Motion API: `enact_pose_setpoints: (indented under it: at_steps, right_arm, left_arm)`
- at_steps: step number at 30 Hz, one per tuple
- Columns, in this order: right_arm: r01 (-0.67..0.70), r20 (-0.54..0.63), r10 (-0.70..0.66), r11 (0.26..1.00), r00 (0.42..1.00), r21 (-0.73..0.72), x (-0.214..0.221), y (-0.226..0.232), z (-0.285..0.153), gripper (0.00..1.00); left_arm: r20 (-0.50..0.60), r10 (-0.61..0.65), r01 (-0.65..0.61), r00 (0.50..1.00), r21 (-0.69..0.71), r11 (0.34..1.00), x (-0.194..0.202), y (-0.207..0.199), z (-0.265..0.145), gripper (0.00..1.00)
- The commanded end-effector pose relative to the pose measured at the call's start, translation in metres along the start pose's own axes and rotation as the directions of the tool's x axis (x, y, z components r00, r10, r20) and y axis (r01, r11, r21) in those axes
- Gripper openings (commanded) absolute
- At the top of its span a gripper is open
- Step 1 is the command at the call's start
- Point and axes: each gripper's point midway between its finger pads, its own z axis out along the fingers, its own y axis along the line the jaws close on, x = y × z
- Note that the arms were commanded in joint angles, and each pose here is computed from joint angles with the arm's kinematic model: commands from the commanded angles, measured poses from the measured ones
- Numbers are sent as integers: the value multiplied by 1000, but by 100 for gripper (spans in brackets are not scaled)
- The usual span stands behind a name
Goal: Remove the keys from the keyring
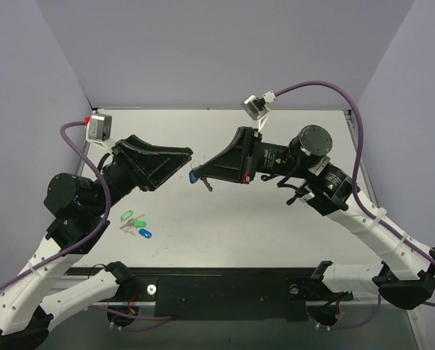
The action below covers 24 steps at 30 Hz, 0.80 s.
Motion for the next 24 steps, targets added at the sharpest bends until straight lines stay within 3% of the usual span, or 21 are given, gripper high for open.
enact_pose_setpoints:
  at_steps: [1, 24]
  right_arm:
    - [68, 57, -64, 994, 996, -81, -18, 25, 3, 0]
    - [77, 69, -72, 994, 995, -76, -22, 25, 5, 0]
  left_arm:
    - [69, -7, 3, 998, 61, 998, -15, -17, 0, 56]
    - [-10, -16, 17, 1000, 8, 1000, 4, 2, -2, 38]
